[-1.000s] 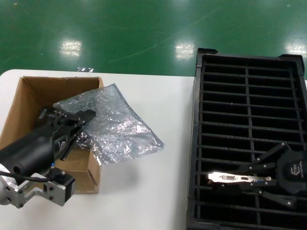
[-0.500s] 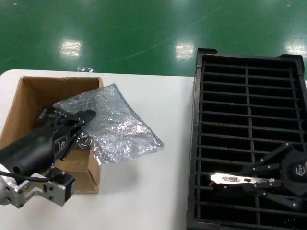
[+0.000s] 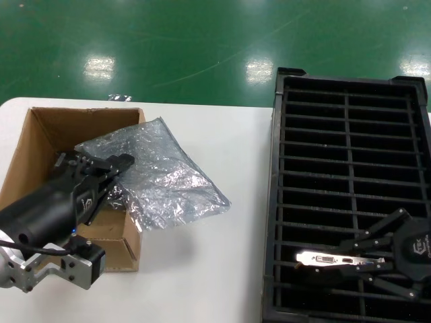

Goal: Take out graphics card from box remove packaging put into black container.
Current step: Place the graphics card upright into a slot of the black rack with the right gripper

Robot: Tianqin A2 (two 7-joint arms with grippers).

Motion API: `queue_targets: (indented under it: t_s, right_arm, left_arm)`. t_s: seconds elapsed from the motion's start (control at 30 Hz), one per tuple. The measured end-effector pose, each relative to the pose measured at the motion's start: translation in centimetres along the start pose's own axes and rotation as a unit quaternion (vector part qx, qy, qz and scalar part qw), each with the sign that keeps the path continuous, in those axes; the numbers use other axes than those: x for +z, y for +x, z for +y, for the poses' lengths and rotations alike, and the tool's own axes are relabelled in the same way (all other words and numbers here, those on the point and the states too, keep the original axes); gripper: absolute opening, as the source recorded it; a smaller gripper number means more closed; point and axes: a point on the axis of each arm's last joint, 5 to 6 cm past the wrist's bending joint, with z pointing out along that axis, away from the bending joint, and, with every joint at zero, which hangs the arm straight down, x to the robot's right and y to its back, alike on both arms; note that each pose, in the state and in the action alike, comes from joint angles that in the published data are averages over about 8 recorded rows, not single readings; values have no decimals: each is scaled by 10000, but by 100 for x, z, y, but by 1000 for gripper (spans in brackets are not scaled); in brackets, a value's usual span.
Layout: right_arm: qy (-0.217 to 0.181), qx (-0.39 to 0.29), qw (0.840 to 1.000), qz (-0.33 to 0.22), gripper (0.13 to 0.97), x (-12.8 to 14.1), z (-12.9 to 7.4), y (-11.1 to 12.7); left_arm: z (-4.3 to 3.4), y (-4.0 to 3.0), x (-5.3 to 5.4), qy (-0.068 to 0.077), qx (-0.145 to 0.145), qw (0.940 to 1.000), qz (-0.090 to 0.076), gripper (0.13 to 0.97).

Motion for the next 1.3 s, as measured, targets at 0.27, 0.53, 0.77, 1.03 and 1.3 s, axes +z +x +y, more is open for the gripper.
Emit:
queue_targets:
  t_s: [0.27, 0.53, 0.77, 1.03, 1.3]
  right_arm:
    - [-38, -14, 10000, -24, 188, 37, 38, 17]
    - [-82, 37, 10000, -37, 188, 75, 95, 35]
    - [-102, 78, 9999, -45, 188, 108, 161, 60]
    - [-95, 106, 9999, -70, 194, 165, 227, 88]
    - [-71, 146, 9998, -94, 225, 230, 282, 110]
  left_arm:
    - [0, 0, 0, 0, 0, 10000, 0, 138]
    - [0, 0, 0, 0, 0, 10000, 0, 138]
    - [0, 0, 0, 0, 0, 10000, 0, 138]
    - [0, 0, 0, 0, 0, 10000, 0, 138]
    - [0, 0, 0, 0, 0, 10000, 0, 138]
